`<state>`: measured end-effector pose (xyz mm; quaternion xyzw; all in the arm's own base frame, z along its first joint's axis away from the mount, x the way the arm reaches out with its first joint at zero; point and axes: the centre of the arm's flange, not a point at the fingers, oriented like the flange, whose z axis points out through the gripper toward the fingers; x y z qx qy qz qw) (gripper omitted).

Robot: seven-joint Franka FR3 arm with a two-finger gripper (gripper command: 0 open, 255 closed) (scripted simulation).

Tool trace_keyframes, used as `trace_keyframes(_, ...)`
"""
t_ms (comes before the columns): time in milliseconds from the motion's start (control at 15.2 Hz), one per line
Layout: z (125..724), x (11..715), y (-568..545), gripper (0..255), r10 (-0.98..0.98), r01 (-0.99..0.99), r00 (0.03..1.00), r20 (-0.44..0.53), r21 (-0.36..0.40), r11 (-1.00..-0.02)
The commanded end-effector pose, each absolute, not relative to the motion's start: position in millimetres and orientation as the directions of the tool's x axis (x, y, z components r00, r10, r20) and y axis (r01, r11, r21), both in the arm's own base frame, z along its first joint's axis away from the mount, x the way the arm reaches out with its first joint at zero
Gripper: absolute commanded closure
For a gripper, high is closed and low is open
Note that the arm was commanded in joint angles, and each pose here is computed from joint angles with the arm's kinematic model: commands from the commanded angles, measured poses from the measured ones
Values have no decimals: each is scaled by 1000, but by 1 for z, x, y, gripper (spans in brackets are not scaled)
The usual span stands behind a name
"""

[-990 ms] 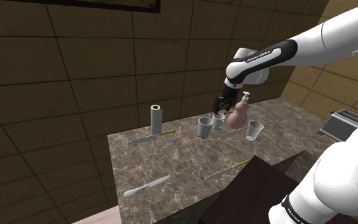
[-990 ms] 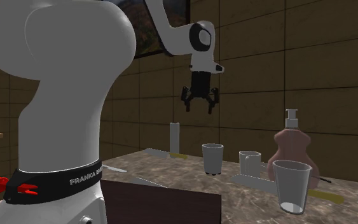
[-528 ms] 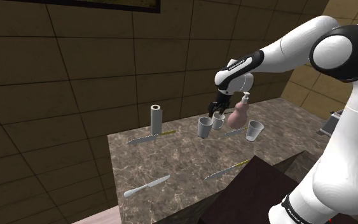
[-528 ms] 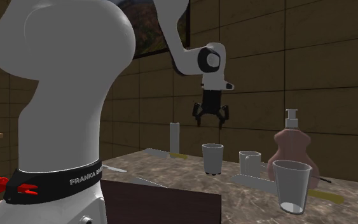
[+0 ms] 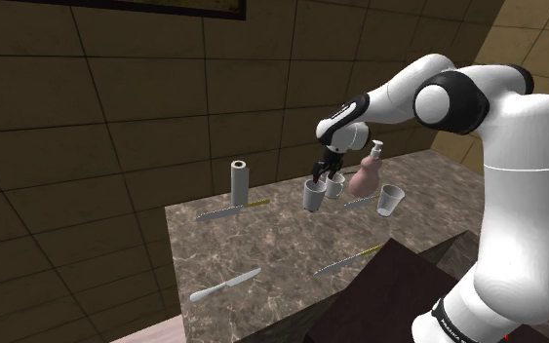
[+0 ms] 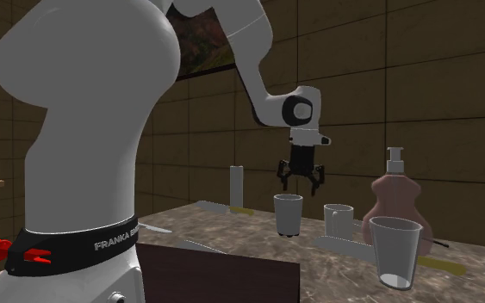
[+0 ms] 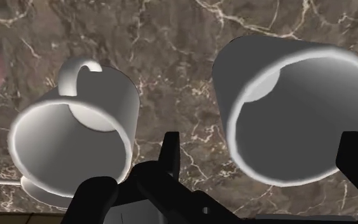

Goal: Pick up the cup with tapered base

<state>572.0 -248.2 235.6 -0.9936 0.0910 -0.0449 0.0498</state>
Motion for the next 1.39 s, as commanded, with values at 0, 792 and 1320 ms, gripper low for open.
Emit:
trace_keyframes(0,223,576,-253,0,-186,-177,979,82,-108,-978)
trace_keyframes(792,187,577,-253,255,-186,-177,979,82,-109,-978)
trace_keyframes(1320,198,576,-253,255,-186,-177,979,82,-108,-978)
